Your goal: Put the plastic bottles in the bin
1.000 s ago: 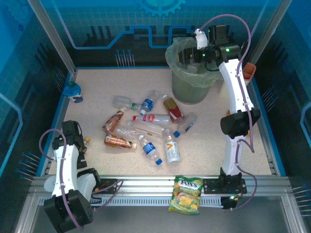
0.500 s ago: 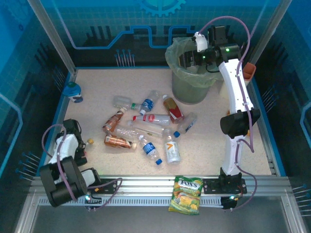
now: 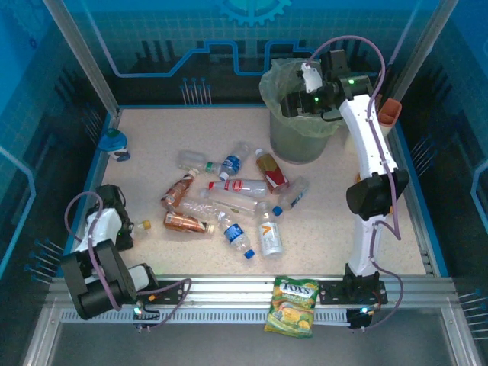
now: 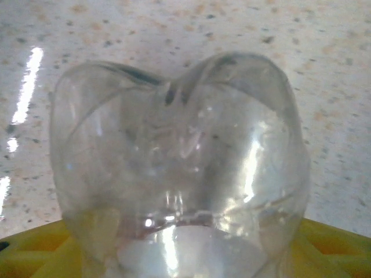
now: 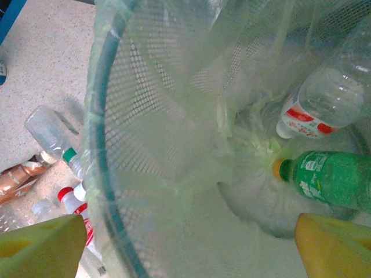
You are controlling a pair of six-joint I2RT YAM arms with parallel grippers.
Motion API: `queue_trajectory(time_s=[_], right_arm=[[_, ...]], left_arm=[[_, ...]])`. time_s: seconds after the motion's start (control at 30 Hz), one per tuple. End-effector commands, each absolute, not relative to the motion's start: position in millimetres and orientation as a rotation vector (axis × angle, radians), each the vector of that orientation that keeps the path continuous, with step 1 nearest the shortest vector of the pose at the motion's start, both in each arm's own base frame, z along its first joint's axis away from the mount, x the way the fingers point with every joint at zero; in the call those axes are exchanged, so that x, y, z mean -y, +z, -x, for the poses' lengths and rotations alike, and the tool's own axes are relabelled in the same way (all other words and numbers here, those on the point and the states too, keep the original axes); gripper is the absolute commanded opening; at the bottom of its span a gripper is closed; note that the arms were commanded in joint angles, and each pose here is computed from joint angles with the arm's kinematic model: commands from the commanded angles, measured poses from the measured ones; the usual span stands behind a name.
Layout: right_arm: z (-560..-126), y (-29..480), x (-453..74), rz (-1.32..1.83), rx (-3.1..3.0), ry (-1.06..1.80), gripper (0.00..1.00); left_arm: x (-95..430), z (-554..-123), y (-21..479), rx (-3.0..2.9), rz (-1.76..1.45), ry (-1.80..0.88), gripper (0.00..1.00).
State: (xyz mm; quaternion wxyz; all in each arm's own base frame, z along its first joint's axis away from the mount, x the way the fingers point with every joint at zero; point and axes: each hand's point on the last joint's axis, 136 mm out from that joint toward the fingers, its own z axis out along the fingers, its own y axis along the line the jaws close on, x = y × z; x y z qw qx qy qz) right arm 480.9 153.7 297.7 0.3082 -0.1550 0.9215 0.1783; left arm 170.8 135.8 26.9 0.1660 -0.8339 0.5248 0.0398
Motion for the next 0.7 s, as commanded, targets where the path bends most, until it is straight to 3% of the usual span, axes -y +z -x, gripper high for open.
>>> queue_trajectory(time_s=[0.0, 0.2, 0.33, 0.43, 0.67], right_arm=[[-457.2, 332.7, -158.7, 0.409, -2.372, 0.518, 0.93], [-430.8, 344.3, -163.6, 0.423, -2.372, 0.548, 0.93], [-410.9, 355.7, -179.9, 0.463, -2.354, 0.631, 0.93], [-394.5, 363.9, -206.8, 0.531, -2.334, 0.738, 0.93], [-366.9, 367.1, -282.4, 0.658, -2.314, 1.007, 0.92]], left_arm=[[-137.2, -184.2, 42.1, -1.556, 2.28, 0.029, 0.64], [-125.8, -217.2, 83.1, -1.735, 2.008, -0.139, 0.6], [-98.2, -257.7, 124.3, -1.95, 1.665, -0.293, 0.56], [-62.3, -291.9, 163.1, -2.095, 1.319, -0.411, 0.52], [77.5, -352.8, 256.7, -2.153, 0.486, -0.969, 0.5]])
